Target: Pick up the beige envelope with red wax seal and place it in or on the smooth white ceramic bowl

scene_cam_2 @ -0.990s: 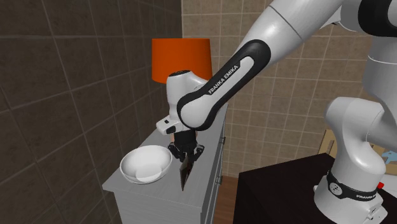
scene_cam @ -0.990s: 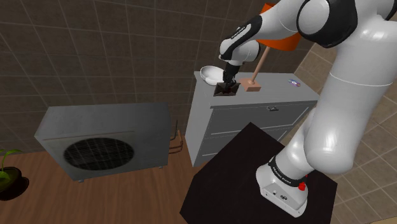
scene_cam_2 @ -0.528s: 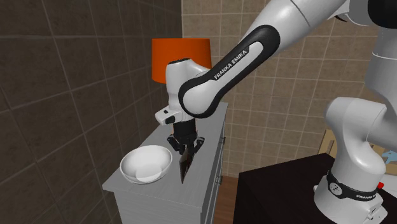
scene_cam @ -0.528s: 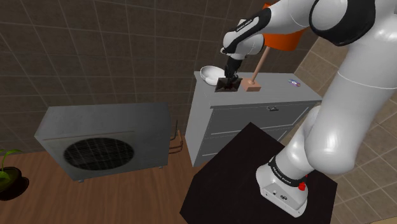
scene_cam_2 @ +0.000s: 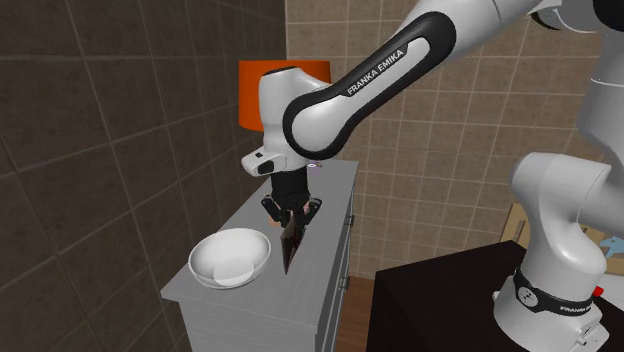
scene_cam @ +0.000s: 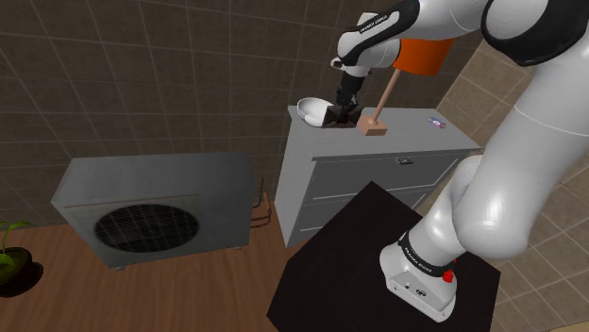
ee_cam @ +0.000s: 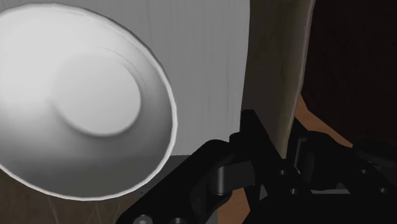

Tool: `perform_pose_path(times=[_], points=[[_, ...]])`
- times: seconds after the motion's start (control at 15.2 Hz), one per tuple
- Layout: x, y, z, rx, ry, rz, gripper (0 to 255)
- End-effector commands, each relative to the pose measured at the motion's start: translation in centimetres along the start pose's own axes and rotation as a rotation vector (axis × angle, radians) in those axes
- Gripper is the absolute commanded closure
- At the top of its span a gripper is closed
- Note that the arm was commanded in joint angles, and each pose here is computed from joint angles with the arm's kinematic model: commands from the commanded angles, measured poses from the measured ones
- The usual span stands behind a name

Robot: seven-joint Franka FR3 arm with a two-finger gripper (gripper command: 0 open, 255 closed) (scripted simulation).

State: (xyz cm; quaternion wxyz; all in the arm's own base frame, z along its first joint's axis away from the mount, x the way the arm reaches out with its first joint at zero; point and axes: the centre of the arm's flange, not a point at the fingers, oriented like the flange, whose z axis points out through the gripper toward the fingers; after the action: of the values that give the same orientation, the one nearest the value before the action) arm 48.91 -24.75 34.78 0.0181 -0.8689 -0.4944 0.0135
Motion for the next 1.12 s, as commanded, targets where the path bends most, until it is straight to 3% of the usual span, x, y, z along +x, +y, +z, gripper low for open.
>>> perform_pose_path(times=[0.0, 0.73, 1.06], points=[[0.0, 0.0, -1.1, 0.0, 0.0, 0.0, 255], [0.0, -0.3, -6.4, 0.0, 0.0, 0.0, 255], [1.3, 6.1, -7.6, 0.0, 0.0, 0.0, 255]])
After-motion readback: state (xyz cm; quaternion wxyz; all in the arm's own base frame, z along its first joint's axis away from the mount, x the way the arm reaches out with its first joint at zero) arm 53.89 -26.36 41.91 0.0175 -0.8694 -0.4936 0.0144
